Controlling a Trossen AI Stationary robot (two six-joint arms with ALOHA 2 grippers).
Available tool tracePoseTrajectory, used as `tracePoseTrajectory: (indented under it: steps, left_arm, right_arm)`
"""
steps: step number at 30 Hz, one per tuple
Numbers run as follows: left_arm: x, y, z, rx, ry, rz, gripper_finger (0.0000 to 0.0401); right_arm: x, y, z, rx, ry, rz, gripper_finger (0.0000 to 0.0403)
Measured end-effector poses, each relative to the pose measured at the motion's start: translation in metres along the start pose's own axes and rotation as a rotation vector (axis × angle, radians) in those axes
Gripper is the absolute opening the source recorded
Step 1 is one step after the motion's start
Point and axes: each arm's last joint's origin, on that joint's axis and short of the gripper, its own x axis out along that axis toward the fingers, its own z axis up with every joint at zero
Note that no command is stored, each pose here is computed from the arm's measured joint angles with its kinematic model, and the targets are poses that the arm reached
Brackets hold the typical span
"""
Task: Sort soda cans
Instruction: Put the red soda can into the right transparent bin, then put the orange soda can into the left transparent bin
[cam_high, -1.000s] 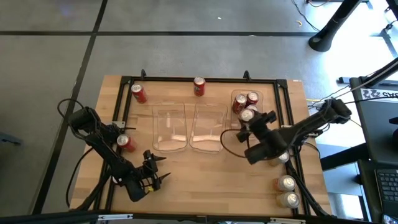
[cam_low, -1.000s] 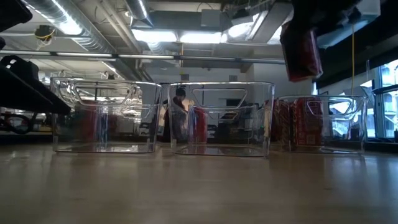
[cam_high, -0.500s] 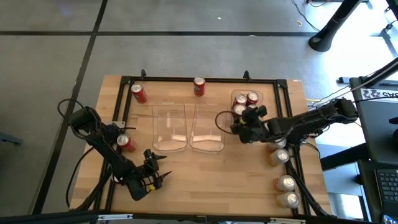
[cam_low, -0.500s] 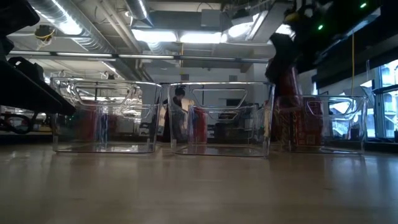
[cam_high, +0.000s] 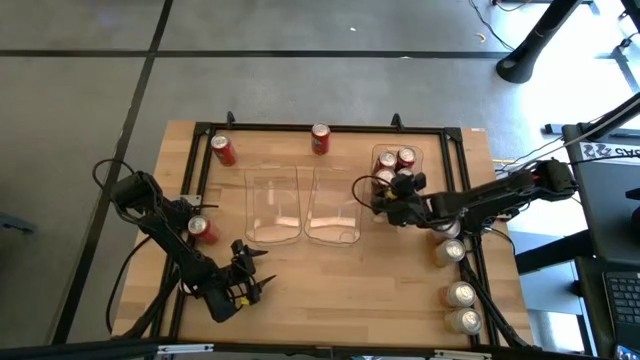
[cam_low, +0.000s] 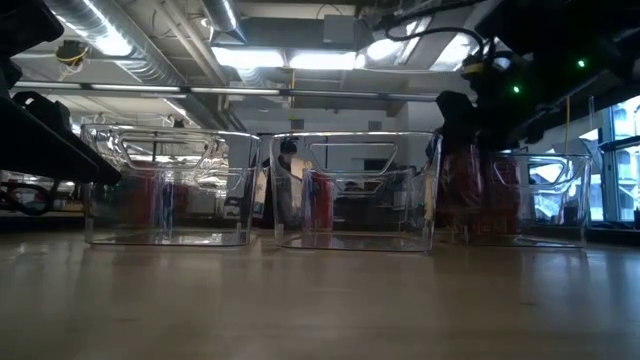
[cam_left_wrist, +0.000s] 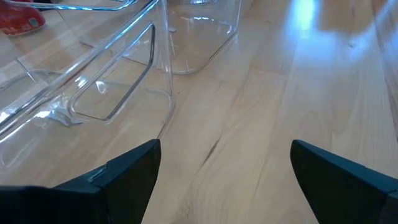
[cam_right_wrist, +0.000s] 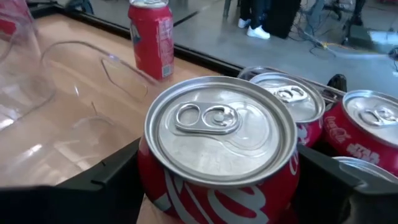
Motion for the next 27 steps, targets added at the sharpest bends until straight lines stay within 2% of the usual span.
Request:
tracePoseTrajectory:
  steps: [6, 17, 27]
  left_arm:
    - [0.0, 0.0, 0.0, -0.001, 0.0, 0.0, 0.0345]
    - [-0.0001, -0.0001, 0.0, -0.008, -0.001, -0.001, 0.0345]
    - [-0.0001, -0.0002, 0.0, -0.009, -0.001, -0.001, 0.0345]
  right_arm:
    - [0.0011, -0.003, -0.0055, 0.005, -0.014, -0.008, 0.0313]
    - [0.0012, -0.0033, -0.0061, 0.004, -0.011, -0.009, 0.0344]
    - [0.0017, -0.0043, -0.0083, -0.004, 0.001, -0.01, 0.0346]
